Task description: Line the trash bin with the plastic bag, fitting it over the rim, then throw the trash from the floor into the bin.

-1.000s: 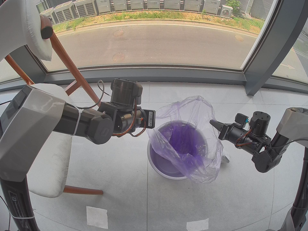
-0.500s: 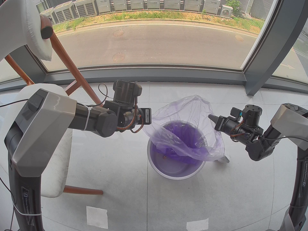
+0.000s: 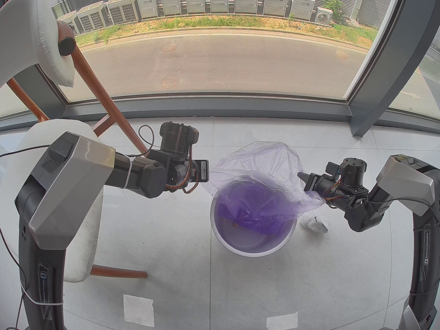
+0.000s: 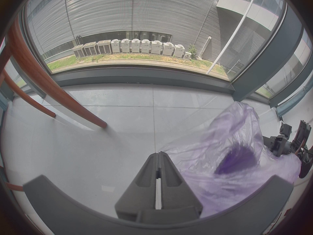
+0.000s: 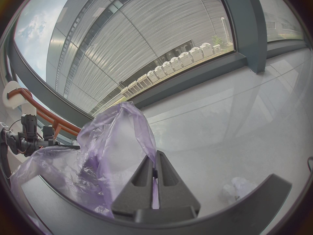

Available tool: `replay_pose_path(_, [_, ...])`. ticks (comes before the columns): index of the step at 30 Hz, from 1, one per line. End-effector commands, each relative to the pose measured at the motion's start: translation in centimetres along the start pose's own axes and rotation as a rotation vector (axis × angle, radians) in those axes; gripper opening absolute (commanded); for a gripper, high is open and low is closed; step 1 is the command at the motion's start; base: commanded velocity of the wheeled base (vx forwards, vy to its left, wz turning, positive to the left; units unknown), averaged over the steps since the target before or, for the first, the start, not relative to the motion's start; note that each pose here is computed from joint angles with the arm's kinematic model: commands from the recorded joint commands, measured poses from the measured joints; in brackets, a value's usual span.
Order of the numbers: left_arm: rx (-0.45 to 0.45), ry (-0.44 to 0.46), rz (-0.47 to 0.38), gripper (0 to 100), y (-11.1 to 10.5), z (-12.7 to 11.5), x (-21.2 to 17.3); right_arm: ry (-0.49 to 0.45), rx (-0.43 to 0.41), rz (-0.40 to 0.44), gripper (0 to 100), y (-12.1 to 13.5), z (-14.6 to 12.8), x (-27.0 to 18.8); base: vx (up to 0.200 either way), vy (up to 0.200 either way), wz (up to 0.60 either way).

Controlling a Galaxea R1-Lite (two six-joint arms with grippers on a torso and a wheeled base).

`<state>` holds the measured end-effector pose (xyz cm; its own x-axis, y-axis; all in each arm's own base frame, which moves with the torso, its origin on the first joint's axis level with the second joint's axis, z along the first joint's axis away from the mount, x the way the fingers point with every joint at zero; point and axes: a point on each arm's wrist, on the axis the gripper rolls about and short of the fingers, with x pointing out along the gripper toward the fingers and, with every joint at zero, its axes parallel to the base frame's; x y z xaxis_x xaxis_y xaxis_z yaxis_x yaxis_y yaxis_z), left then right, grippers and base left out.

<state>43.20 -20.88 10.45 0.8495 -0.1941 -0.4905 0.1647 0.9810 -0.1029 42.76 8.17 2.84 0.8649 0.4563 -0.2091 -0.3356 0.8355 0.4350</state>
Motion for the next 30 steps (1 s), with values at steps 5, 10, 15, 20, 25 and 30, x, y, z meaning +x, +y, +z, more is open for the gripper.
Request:
replay_pose_path(5, [0.033,0.091,0.029,0,0.9,-2.7,0.2,0.043,0.022,-0.043,0,-1.6,-1.1,-0.2,0.000,0.000,0.00])
replay_pose_path(10, [0.052,0.130,0.032,0,1.0,-3.8,-0.4,0.081,0.034,-0.061,0,-2.0,-1.6,-0.7,0.000,0.000,0.00])
replay_pose_path(15, [0.062,0.145,0.026,0,0.7,-4.1,-1.2,0.112,0.040,-0.066,0,-1.9,-2.4,-1.2,0.000,0.000,0.00])
replay_pose_path(20, [0.073,0.163,0.021,0,0.6,-4.5,-2.6,0.156,0.022,-0.042,0,-1.4,-2.9,-2.3,0.000,0.000,0.00])
replay_pose_path(25, [0.092,0.198,0.013,0,0.5,-5.4,-5.1,0.207,-0.042,-0.005,0,-0.7,-3.4,-4.3,0.000,0.000,0.00])
replay_pose_path(30, [0.099,0.212,0.016,0,0.9,-6.9,-5.8,0.248,-0.069,-0.005,0,-0.4,-4.0,-5.9,0.000,0.000,0.00])
